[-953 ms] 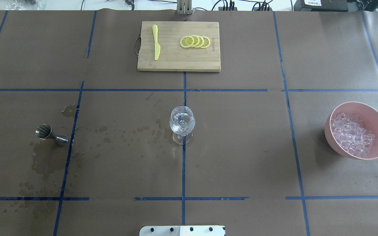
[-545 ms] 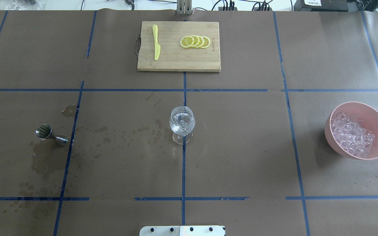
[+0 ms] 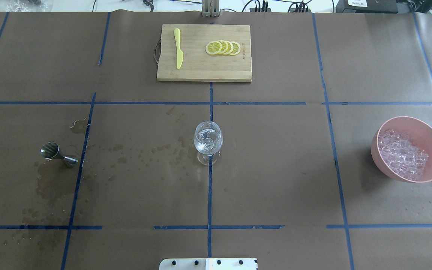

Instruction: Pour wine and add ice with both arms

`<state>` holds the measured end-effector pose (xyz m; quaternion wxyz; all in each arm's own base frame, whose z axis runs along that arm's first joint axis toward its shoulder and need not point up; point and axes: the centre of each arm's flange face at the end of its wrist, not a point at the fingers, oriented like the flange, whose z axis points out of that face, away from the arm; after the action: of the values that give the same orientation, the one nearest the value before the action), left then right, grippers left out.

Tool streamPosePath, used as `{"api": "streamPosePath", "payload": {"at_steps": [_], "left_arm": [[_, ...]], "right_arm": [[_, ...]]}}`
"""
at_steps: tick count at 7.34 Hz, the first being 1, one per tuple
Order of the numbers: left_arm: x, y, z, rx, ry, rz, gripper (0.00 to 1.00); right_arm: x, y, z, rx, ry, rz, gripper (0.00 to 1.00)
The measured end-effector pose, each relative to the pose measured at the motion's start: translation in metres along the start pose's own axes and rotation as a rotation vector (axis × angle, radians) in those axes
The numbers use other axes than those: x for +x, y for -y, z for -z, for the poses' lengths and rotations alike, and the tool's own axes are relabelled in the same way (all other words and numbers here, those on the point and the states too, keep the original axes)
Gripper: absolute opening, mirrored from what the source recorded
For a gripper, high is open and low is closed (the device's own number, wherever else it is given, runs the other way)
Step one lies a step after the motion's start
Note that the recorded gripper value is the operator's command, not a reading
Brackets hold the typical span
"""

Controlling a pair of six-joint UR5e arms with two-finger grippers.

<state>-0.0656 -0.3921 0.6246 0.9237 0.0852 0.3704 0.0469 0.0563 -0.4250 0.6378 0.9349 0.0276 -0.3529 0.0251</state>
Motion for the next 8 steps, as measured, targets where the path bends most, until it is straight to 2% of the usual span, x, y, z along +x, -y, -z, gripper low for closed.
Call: {"api": "streamPosePath", "payload": {"at_steps": [8], "left_arm": [[-0.0005, 0.0000, -0.0005, 0.001, 0.000, -0.001, 1.00]], "right_arm": [[-0.0106, 0.0013, 0.0043, 0.011, 0.017, 0.014, 1.00]]}}
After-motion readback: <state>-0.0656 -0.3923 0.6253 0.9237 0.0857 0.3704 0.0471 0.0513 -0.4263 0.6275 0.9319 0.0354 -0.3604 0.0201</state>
